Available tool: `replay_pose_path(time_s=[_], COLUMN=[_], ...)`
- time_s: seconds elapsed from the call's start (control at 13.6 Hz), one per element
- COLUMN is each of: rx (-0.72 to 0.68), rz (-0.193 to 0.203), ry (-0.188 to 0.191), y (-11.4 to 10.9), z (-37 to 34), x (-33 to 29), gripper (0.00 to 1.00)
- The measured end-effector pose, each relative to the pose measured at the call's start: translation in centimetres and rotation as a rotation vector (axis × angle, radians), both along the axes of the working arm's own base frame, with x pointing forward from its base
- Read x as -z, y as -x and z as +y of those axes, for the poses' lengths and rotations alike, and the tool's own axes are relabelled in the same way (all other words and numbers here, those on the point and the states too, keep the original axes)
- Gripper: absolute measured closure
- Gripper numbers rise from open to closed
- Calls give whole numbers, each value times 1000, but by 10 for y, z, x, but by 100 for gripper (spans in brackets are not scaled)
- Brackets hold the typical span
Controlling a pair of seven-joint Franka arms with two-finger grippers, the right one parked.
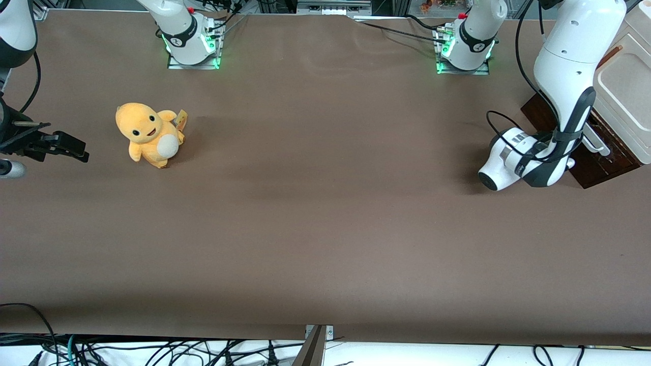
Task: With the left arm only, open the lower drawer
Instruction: 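Close the left gripper around the white bar handle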
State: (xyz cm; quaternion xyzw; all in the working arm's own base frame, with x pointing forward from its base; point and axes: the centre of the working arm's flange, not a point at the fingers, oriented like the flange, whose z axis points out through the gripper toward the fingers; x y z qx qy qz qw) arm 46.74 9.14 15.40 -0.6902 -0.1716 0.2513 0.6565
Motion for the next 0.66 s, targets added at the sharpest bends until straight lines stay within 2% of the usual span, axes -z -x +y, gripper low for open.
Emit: replay_pose_path(time_s=[0.07,0.3,0.44,0.52,0.59,0.66], rx=[3,9,10,9,9,9], rz=[-5,-14,-16,-17,-30,-32], ry=[7,20,21,19,10,10], y=[-1,-2,-3,-3,-3,-4], z=[0,-1,-1,-1,-1,-1], x=[1,3,2,1,-1,-2], gripper=[55,59,73,75,81,81])
